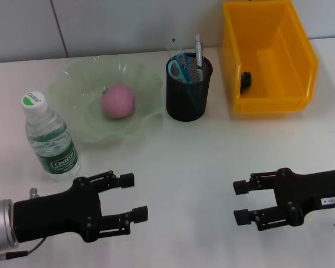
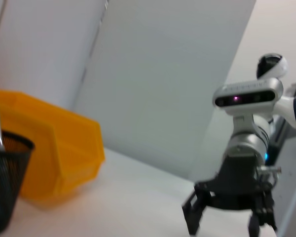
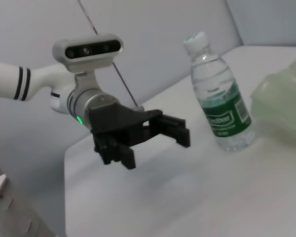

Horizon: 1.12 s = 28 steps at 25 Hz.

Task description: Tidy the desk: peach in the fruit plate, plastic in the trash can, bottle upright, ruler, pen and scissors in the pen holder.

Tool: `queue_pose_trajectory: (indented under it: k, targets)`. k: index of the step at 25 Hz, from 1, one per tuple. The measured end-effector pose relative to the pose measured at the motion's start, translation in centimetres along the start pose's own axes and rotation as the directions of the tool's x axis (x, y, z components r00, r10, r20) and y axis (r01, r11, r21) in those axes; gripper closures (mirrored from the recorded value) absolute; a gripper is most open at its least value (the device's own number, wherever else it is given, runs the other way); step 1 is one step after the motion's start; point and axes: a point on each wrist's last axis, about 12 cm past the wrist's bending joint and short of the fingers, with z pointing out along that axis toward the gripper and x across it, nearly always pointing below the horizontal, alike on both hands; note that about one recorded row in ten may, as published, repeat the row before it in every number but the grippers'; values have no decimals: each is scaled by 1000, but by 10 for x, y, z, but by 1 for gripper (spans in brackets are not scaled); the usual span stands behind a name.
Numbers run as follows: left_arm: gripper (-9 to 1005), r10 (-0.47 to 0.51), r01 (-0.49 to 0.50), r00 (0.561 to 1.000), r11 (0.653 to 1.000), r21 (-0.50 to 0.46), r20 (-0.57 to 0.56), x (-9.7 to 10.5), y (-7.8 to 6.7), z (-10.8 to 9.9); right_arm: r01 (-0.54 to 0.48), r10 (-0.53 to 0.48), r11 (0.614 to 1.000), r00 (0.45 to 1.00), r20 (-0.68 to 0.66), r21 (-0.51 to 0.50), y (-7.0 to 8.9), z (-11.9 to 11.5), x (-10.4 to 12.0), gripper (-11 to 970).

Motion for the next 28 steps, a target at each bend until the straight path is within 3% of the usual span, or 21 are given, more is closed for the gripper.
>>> queue_pose_trajectory:
  k: [6,28]
  targets:
    - [186,-9,12,998,999,32,-69,-1,3,2,32,-35,999,997,70,37,3,-5,13,192]
    - [186,33,-26,995,997,66,-95,-11,7,-2,36,-38,999,996,85,19,5,3,13,193]
